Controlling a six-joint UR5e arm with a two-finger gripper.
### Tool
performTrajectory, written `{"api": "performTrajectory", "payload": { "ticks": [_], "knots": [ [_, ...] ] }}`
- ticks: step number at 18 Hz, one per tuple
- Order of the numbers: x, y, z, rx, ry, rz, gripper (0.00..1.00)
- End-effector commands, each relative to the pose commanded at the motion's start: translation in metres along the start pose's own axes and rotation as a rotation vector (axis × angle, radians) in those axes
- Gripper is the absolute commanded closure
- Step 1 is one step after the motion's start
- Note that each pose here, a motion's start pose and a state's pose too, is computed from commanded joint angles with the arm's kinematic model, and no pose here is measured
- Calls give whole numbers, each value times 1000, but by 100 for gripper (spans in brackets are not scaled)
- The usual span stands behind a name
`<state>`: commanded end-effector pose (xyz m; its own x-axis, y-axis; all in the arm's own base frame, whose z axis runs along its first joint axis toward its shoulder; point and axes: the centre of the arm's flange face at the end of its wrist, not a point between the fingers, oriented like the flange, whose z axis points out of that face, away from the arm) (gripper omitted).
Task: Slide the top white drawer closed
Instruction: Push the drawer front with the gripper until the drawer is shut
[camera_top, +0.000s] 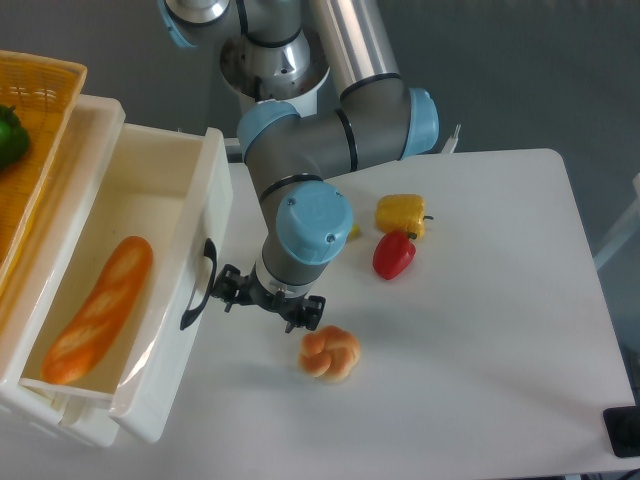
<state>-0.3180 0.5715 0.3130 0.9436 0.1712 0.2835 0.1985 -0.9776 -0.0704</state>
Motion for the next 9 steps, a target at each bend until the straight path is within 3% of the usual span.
{"api": "performTrajectory", "payload": {
  "ticks": [9],
  "knots": [
    [12,3,9,-17,7,11,0]
  ]
}}
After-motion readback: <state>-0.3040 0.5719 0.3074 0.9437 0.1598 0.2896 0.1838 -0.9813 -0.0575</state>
